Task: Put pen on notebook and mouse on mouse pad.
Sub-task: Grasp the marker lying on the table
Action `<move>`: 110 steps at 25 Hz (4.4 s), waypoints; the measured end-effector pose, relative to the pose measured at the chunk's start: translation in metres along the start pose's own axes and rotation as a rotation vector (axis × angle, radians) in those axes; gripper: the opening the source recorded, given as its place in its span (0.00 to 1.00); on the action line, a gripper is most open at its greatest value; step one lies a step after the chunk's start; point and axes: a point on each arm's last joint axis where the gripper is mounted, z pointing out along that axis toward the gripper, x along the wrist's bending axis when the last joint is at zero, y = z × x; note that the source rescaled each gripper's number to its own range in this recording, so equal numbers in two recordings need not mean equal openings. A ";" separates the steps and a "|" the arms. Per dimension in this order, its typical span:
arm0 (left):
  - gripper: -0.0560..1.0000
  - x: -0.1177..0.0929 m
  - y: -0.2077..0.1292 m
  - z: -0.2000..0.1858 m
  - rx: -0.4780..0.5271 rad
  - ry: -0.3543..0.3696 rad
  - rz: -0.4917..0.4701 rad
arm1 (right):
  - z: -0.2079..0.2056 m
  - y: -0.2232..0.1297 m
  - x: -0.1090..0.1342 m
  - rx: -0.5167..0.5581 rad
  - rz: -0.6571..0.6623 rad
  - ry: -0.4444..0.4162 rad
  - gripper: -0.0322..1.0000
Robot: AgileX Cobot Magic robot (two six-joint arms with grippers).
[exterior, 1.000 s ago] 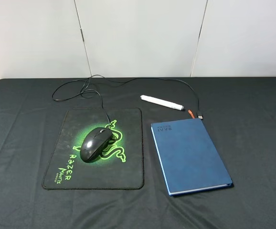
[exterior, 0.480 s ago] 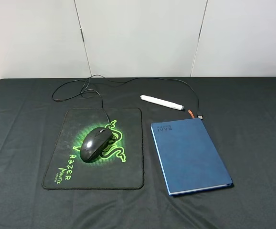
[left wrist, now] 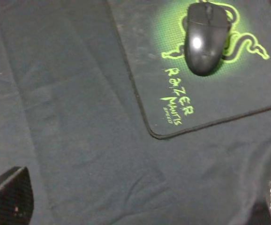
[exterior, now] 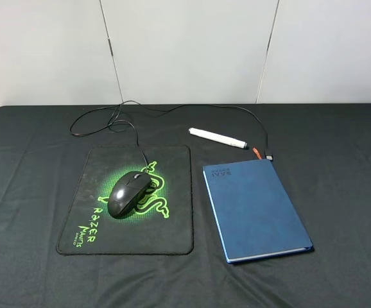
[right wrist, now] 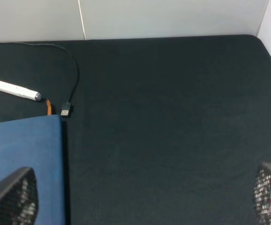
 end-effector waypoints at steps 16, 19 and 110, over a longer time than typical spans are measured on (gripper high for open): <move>1.00 -0.002 -0.040 0.000 -0.219 0.090 -0.017 | 0.000 0.000 0.000 0.000 0.000 0.000 1.00; 1.00 -0.002 -0.040 0.000 -0.225 0.091 -0.017 | 0.000 0.000 0.000 0.000 0.000 0.000 1.00; 1.00 -0.002 -0.040 0.000 -0.226 0.093 -0.016 | 0.219 0.125 0.020 0.423 -0.296 0.213 1.00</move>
